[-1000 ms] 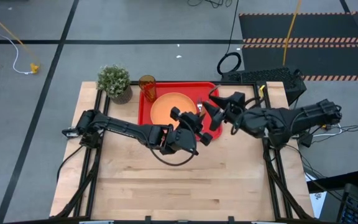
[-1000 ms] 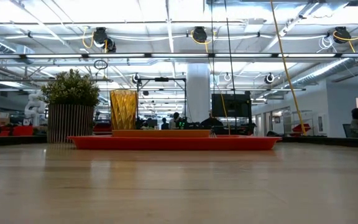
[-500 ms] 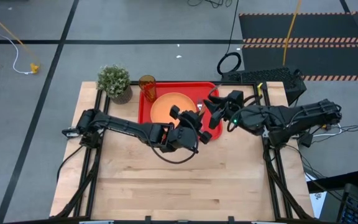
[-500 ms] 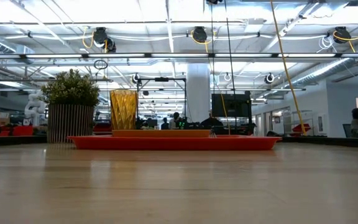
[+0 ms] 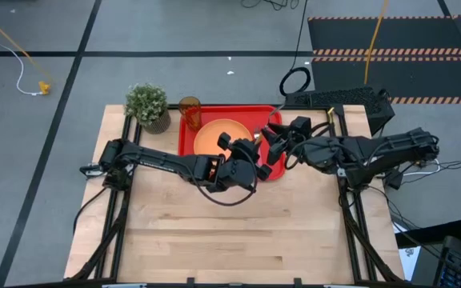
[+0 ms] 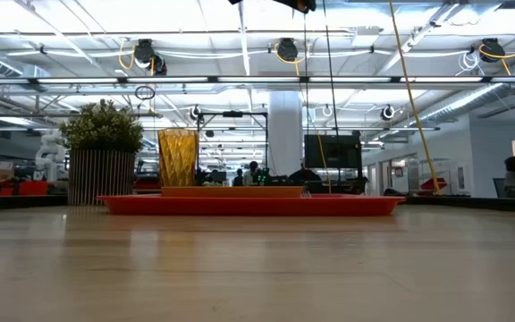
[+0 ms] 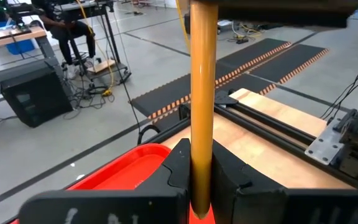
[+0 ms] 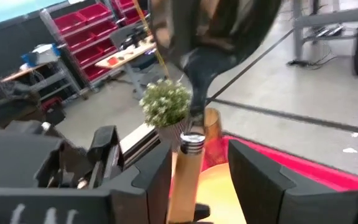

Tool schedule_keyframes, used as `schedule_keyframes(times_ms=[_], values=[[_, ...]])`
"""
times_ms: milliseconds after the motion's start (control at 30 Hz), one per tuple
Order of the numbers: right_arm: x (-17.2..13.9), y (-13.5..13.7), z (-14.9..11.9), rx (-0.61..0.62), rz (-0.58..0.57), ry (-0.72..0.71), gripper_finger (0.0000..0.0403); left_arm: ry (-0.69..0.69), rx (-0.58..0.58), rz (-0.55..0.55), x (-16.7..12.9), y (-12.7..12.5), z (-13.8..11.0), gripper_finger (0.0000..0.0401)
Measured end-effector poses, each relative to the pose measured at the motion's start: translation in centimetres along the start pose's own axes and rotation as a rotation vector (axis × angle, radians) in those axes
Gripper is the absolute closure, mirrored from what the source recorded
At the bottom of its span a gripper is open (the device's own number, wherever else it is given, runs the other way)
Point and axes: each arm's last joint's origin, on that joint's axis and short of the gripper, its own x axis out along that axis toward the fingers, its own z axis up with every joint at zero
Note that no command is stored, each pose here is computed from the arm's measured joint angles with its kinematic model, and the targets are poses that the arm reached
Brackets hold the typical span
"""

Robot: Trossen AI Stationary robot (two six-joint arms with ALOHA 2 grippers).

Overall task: Pick and place plate/cup/fork/spoon on tray
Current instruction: Put the yellow spoon on the red tray

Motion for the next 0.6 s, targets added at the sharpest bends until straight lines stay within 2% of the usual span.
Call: schedule_keyframes(times_ms=[367, 600], values=[[0.56, -0.36, 0.22, 0.018, 0.031, 0.032, 0.0284, 0.003, -0.012, 0.0, 0.01, 0.02, -0.04, 0.0375], [0.56, -0.42, 0.12, 0.033, 0.027, 0.041, 0.0319, 0.012, -0.009, -0.003, -0.01, 0.03, -0.16, 0.0375]])
